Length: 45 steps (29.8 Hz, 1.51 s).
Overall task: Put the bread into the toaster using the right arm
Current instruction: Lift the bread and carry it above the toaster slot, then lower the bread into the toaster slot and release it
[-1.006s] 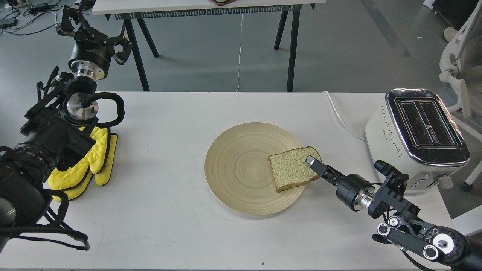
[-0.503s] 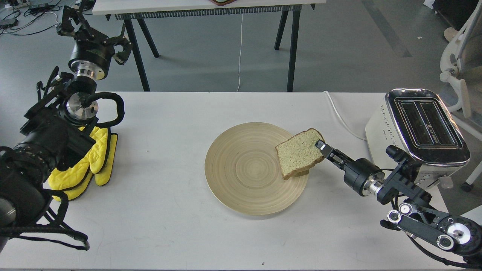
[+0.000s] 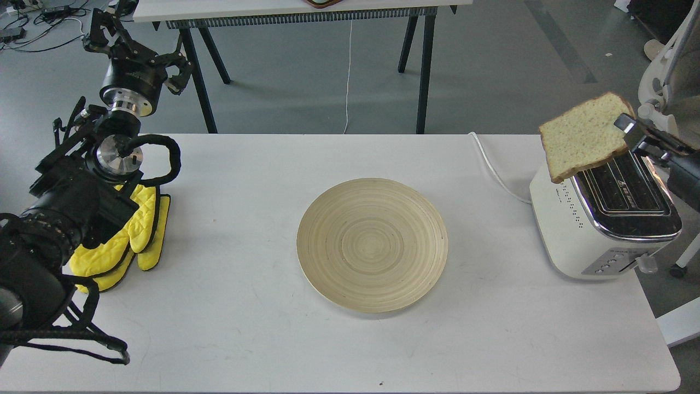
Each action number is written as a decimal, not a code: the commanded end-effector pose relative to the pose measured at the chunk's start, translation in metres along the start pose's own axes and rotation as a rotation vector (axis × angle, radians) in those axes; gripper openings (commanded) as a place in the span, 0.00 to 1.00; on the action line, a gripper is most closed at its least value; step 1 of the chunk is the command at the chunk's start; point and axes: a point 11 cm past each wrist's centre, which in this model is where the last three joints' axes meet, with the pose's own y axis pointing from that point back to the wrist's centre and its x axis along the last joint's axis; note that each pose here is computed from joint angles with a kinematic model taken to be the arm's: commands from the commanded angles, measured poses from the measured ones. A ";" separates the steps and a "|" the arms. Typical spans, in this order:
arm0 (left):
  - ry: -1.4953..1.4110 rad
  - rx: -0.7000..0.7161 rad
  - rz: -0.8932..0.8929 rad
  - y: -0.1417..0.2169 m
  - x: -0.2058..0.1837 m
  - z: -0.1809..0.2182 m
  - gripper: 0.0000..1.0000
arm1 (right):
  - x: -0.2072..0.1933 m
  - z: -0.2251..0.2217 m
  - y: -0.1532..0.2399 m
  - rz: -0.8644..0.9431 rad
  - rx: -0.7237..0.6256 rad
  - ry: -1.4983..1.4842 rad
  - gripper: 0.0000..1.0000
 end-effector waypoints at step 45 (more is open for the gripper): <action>0.004 0.000 -0.001 0.000 -0.001 -0.002 1.00 | 0.005 0.051 0.045 -0.055 -0.143 0.107 0.01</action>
